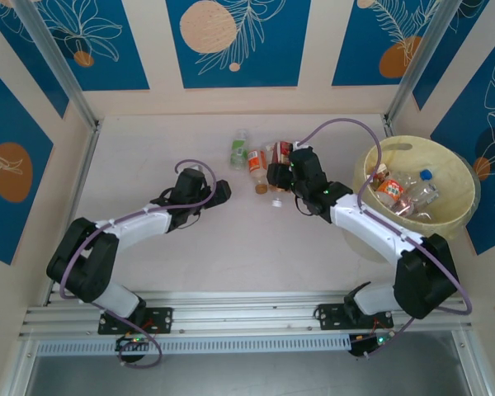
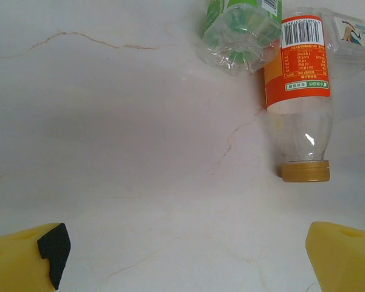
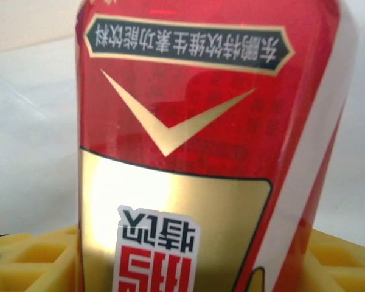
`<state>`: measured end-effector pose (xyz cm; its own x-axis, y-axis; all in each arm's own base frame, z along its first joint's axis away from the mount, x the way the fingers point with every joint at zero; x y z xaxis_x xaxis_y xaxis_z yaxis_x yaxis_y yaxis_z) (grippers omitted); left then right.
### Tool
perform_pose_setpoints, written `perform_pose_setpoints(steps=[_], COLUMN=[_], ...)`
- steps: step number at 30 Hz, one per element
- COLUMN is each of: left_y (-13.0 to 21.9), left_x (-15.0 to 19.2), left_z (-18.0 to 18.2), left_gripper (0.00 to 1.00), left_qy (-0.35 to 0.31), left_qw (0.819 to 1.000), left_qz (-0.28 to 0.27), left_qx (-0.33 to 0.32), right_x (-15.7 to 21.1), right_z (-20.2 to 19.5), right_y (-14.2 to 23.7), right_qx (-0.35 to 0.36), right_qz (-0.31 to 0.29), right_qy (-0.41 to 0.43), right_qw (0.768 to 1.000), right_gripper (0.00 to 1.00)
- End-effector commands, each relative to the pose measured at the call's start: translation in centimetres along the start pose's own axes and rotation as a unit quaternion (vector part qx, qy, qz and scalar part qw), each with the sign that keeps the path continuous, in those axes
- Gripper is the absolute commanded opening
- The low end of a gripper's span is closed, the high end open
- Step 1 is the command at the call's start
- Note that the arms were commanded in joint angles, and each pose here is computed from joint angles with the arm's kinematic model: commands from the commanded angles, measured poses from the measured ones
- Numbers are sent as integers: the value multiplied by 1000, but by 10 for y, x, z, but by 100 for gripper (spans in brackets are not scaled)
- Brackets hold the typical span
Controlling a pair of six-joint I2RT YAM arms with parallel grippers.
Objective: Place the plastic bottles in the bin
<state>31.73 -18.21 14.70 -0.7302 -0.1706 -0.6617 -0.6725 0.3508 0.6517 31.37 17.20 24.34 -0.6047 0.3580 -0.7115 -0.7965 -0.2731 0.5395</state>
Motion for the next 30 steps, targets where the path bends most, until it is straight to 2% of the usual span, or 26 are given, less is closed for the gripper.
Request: perform_pose_setpoints(steps=[1, 8, 14, 19, 21, 23, 26, 30], left_y=[-3, -3, -3, -2, -3, -4, -6, -10], left_x=[1, 0, -5, -6, -7, -7, -7, -6], left_z=[3, 1, -13, -17, -17, -17, -18, -19], left_gripper=[100, 100, 100, 100, 100, 100, 100, 100], left_qy=[12, 12, 5, 1, 1, 1, 3, 7], left_qw=[1000, 1000, 997, 996, 996, 995, 995, 995], left_qz=[2, -1, -6, -9, -11, -11, -10, -5], left_qx=[9, 19, 76, 94, 94, 95, 97, 101], right_x=[-14, -28, -46, -70, -81, -95, -108, -125], right_z=[12, 26, 32, 33, 24, 6, -22, -61], right_y=[18, 55, 92, 138, 155, 174, 204, 245], right_qx=[-33, -82, -119, -121, -83, -8, 71, 168], right_qz=[-39, -84, -127, -175, -192, -205, -186, -191], right_qy=[32, 71, 89, 94, 93, 76, 78, 72], right_qw=[998, 991, 981, 973, 973, 976, 977, 964], right_gripper=[50, 51, 51, 52, 52, 52, 57, 59])
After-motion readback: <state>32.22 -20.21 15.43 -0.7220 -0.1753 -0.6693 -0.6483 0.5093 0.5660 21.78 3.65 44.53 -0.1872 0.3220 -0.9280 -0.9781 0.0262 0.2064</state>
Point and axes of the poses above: each hand's point on the last joint's axis, 136 mm out from that joint toward the fingers, its own y axis back along the fingers, its own z axis along the line the jaws close on, x = y × z, the point moved 7 cm from there along y, back along the fingers, and after that the axes turned 12 degrees about -y, right-handed, at the moved point
